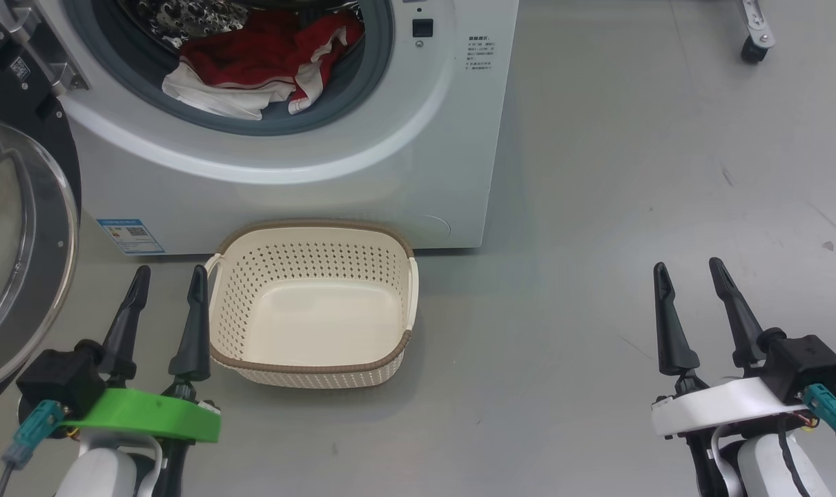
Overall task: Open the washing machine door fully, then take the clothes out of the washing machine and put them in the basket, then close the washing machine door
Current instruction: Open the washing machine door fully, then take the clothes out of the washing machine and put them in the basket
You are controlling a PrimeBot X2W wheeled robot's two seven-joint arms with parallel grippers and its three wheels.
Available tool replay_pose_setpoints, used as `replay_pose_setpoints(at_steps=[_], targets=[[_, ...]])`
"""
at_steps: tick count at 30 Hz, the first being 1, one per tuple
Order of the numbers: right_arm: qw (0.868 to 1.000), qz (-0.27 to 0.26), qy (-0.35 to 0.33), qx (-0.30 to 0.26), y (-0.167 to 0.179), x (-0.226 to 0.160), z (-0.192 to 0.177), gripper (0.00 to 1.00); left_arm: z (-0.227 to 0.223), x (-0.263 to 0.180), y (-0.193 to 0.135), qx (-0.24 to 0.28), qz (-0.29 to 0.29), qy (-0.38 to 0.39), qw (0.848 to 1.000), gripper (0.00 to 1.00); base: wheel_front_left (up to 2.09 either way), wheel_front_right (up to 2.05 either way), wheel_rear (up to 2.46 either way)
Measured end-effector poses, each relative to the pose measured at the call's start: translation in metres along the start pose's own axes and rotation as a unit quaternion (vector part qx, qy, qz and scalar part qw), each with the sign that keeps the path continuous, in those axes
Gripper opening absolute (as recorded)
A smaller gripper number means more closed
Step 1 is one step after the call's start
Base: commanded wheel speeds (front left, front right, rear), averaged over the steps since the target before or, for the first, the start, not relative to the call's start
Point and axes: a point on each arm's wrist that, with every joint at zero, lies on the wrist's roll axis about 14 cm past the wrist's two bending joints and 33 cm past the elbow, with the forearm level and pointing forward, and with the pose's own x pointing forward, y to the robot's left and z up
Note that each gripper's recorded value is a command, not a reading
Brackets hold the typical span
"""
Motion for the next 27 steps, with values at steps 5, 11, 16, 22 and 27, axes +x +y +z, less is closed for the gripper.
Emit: replay_pose_setpoints(at_steps=[5, 11, 16, 22, 27], targets=[[1.0, 0.0, -0.003, 0.001, 0.0004, 0.0005, 0.0014, 1.0, 0.0031, -0.0019, 0.0001, 0.009, 0.001, -0.005, 1.0, 1.0, 0.0, 0.0, 0.0], [1.0, 0.0, -0.004, 0.002, 0.001, 0.0008, 0.0023, 1.0, 0.0058, -0.0024, -0.0011, 0.008, 0.002, -0.011, 1.0, 1.0, 0.0, 0.0, 0.0], [1.0, -0.001, -0.005, 0.002, 0.0004, 0.0008, 0.0028, 1.0, 0.0051, -0.0041, -0.0026, 0.009, 0.001, -0.011, 1.0, 1.0, 0.0, 0.0, 0.0], [1.0, -0.001, -0.006, 0.002, 0.0007, 0.0009, 0.0033, 1.0, 0.006, -0.0042, -0.0055, 0.01, -0.002, -0.013, 1.0, 1.0, 0.0, 0.0, 0.0], [1.0, 0.0, -0.007, 0.002, 0.0014, 0.001, 0.0036, 1.0, 0.0066, -0.005, -0.0045, 0.01, 0.0, -0.014, 1.0, 1.0, 0.0, 0.0, 0.0]])
